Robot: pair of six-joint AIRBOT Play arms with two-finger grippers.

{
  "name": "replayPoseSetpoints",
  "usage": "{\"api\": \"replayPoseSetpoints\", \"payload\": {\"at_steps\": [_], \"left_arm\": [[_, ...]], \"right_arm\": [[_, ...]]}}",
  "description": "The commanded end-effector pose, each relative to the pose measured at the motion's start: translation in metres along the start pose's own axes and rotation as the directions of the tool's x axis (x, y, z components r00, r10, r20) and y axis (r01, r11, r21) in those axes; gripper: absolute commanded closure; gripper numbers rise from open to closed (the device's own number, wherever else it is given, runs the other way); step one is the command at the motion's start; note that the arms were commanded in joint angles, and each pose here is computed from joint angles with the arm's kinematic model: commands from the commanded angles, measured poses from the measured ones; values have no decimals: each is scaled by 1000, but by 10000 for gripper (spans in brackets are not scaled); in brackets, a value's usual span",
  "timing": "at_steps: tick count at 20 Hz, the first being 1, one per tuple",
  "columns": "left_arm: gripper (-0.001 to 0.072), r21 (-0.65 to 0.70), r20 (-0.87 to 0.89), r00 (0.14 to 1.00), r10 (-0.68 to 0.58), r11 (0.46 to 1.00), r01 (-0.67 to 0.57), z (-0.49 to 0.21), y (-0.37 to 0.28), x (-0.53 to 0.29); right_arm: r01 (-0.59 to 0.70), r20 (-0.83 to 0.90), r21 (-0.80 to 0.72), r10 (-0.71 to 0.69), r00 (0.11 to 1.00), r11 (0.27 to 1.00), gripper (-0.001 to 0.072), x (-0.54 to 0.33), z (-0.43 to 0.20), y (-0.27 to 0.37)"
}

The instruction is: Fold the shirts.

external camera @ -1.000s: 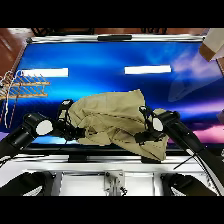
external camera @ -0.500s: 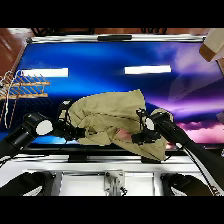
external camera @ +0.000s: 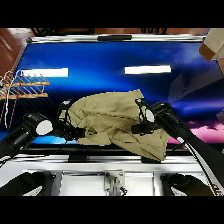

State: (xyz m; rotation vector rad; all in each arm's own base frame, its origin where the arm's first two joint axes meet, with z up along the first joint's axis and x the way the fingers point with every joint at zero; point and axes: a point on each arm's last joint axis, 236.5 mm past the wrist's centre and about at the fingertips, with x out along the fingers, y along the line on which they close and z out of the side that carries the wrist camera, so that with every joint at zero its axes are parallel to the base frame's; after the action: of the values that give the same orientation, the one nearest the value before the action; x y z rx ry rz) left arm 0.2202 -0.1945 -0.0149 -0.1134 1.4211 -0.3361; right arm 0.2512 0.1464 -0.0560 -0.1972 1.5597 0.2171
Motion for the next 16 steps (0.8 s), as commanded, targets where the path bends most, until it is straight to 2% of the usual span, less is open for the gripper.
{"api": "replayPoseSetpoints", "payload": {"at_steps": [1,8,16], "left_arm": [[665,1,1,1000,-1,1000,1,0,0,0],[665,1,1,1000,-1,1000,1,0,0,0],[664,1,2,1000,-1,1000,1,0,0,0]], "right_arm": [[-31,8,-8,31,999,999,113,-5,6,9],[4,-177,-65,-16,984,998,113,34,-20,20],[118,-190,-114,-138,972,986,114,32,-23,-9]]}}
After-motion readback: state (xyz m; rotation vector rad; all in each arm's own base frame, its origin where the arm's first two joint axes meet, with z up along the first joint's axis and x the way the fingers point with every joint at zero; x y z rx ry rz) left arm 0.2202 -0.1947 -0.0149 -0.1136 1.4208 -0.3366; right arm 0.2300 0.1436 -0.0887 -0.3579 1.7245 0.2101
